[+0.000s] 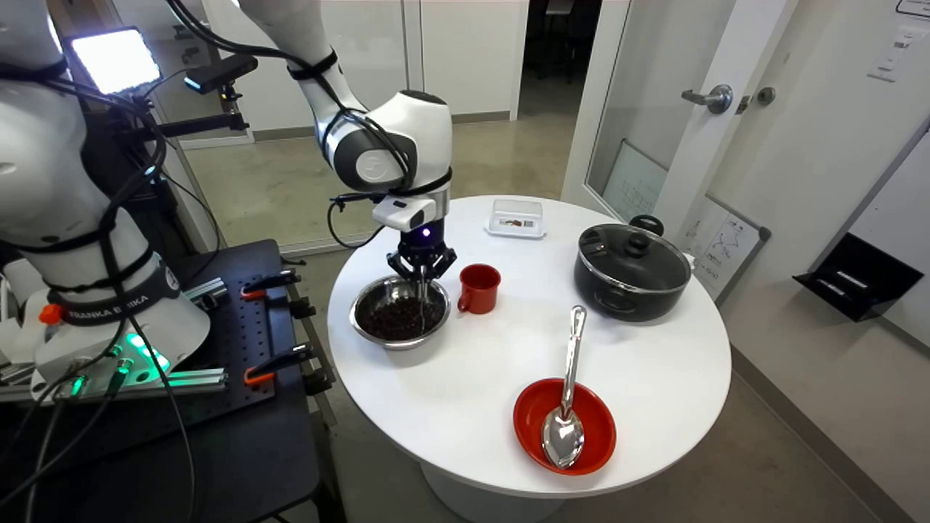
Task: Use the small spoon to stir the contents in the silver bowl, then put the spoon in the cup
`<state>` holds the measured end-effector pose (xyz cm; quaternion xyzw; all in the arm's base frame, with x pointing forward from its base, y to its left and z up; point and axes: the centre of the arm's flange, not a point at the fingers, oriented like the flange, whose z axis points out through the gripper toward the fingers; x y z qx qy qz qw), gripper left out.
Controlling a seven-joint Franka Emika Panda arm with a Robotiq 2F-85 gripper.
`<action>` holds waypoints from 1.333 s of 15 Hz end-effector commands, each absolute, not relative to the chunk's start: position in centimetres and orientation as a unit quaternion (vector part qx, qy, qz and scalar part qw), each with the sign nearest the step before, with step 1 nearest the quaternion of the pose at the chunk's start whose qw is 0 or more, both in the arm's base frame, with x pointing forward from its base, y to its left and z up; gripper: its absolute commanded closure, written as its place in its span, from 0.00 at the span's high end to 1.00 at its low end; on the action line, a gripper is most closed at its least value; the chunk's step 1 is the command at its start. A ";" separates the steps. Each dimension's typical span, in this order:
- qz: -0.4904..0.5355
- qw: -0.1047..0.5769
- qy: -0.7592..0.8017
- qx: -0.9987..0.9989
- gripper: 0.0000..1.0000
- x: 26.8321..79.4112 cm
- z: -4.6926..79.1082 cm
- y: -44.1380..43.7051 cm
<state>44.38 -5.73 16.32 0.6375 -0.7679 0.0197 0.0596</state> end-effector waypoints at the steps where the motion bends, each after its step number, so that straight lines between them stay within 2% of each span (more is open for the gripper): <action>1: 0.071 0.044 -0.779 0.622 0.01 44.3 16.3 -5.4; 7: 0.064 -0.016 -0.788 0.612 0.01 44.6 16.7 -4.5; 11: 0.048 -0.027 -0.787 0.615 0.01 44.5 16.8 -3.5; 16: -0.025 0.026 -0.754 0.656 0.01 44.1 16.7 -2.9; 20: -0.012 0.073 -0.754 0.653 0.01 43.9 16.2 -3.8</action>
